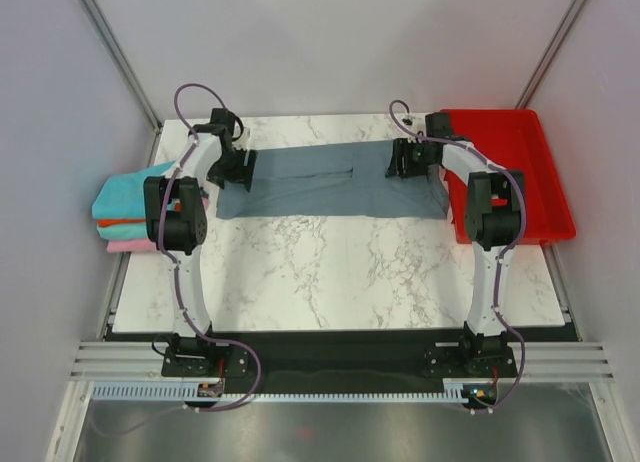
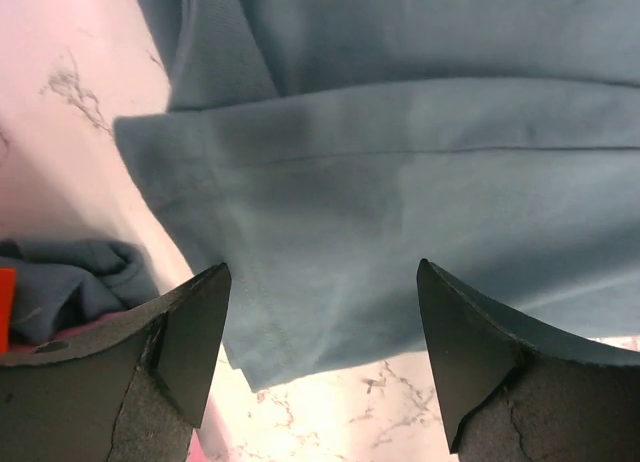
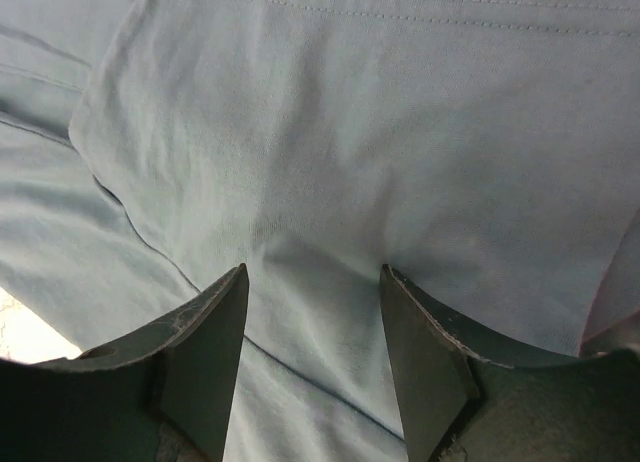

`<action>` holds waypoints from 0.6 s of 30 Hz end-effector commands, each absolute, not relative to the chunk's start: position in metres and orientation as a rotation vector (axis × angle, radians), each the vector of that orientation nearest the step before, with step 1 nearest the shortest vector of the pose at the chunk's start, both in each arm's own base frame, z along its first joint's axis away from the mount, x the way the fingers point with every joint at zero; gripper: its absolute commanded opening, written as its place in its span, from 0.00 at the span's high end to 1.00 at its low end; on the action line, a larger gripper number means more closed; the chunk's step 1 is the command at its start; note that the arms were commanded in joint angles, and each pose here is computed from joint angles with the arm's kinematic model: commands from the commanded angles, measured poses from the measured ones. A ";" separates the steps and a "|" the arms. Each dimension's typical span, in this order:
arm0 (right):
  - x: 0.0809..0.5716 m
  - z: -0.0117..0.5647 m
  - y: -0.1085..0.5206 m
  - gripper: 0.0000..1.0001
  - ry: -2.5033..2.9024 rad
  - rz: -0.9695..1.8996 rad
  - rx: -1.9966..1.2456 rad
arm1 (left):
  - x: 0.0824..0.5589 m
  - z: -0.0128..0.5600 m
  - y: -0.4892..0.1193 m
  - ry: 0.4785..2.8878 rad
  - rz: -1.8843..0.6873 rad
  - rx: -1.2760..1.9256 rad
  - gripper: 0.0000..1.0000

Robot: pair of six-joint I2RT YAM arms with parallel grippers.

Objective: Fold and stack the t-shirts
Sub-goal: Fold the tshirt

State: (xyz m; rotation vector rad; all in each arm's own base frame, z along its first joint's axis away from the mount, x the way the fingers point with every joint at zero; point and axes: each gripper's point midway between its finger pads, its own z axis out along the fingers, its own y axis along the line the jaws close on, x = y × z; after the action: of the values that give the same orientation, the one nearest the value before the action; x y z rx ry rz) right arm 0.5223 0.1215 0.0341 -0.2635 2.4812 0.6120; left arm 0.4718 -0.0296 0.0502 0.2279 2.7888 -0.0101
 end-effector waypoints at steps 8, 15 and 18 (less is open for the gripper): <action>0.533 0.004 0.111 0.36 2.523 0.604 -0.152 | 0.477 0.021 -0.010 2.813 0.115 0.291 0.19; 0.540 -0.011 0.106 0.35 2.543 0.560 -0.108 | 0.449 0.004 -0.009 2.889 0.113 0.291 0.34; 0.550 -0.015 0.098 0.36 2.540 0.496 -0.095 | 0.435 0.004 -0.009 2.917 0.107 0.286 0.61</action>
State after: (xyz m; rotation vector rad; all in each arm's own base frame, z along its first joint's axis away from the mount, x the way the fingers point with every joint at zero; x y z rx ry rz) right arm 0.5521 0.1214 0.0333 -0.1710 2.4336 0.6387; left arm 0.4660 -0.0223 0.0195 0.2584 2.8142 0.0425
